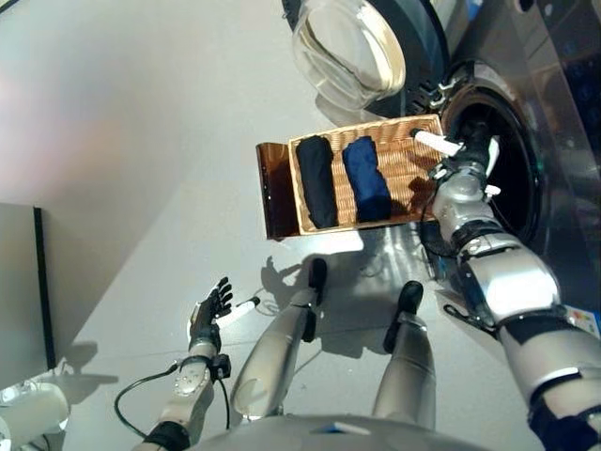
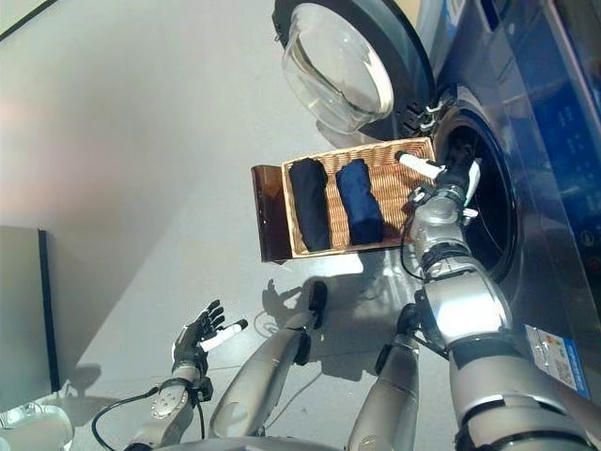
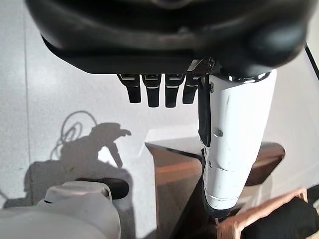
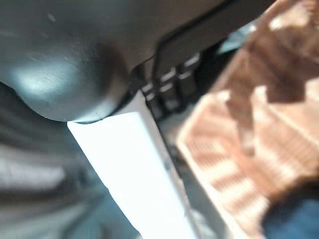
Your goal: Pick up the clothes and place them into the washing machine
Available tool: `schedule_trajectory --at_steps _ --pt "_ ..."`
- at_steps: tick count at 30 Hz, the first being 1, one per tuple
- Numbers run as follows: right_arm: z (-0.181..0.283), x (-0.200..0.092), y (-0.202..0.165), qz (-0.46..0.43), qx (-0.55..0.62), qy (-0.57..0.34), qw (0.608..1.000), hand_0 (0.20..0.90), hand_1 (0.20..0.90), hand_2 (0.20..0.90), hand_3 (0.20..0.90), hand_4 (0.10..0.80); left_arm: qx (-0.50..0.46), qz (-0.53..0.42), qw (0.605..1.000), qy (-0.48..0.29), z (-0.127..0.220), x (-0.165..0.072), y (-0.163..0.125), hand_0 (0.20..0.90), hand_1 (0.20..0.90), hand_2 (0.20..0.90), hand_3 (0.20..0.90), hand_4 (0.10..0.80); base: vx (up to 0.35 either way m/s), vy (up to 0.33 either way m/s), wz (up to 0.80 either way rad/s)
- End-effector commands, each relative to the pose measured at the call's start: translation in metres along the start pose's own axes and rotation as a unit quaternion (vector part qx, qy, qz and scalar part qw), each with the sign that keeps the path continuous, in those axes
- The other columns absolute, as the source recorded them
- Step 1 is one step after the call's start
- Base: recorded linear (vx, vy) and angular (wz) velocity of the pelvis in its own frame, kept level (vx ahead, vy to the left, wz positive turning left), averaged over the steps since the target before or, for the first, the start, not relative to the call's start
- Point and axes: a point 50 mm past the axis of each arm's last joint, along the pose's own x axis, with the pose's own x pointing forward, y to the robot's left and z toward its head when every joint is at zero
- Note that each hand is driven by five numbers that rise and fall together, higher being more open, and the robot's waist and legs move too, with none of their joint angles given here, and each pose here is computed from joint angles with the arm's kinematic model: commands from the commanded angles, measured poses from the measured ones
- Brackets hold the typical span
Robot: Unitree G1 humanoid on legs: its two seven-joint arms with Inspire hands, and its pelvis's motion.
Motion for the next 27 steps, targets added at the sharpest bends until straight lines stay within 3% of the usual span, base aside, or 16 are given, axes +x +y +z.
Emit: schedule_trajectory --at_steps 1,11,15,27 --pt "0.025 0.003 -0.004 -0.002 -0.014 -0.066 0.998 0.9 0.9 0.9 0.9 0.8 0.027 0.062 0.997 -0.045 0.024 0.007 0.042 0.9 0.9 0.9 0.9 0.8 0.101 -0.06 0.08" --pt "0.017 -0.001 0.006 0.004 -0.039 -0.054 0.998 0.9 0.9 0.9 0.9 0.8 0.041 0.076 0.994 -0.07 0.039 0.011 0.05 0.9 0.9 0.9 0.9 0.8 0.022 -0.019 0.13" --pt "0.014 -0.003 0.011 0.006 -0.103 -0.058 0.993 0.9 0.9 0.9 0.9 0.8 0.043 0.084 0.992 -0.086 0.047 0.013 0.053 0.9 0.9 0.9 0.9 0.8 -0.004 0.0 0.1" --pt "-0.006 -0.004 0.001 -0.036 -0.19 -0.033 0.981 0.9 0.9 0.9 0.9 0.8 -0.02 0.09 0.966 -0.24 0.115 0.015 0.031 0.9 0.9 0.9 0.9 0.8 0.008 0.003 0.11"
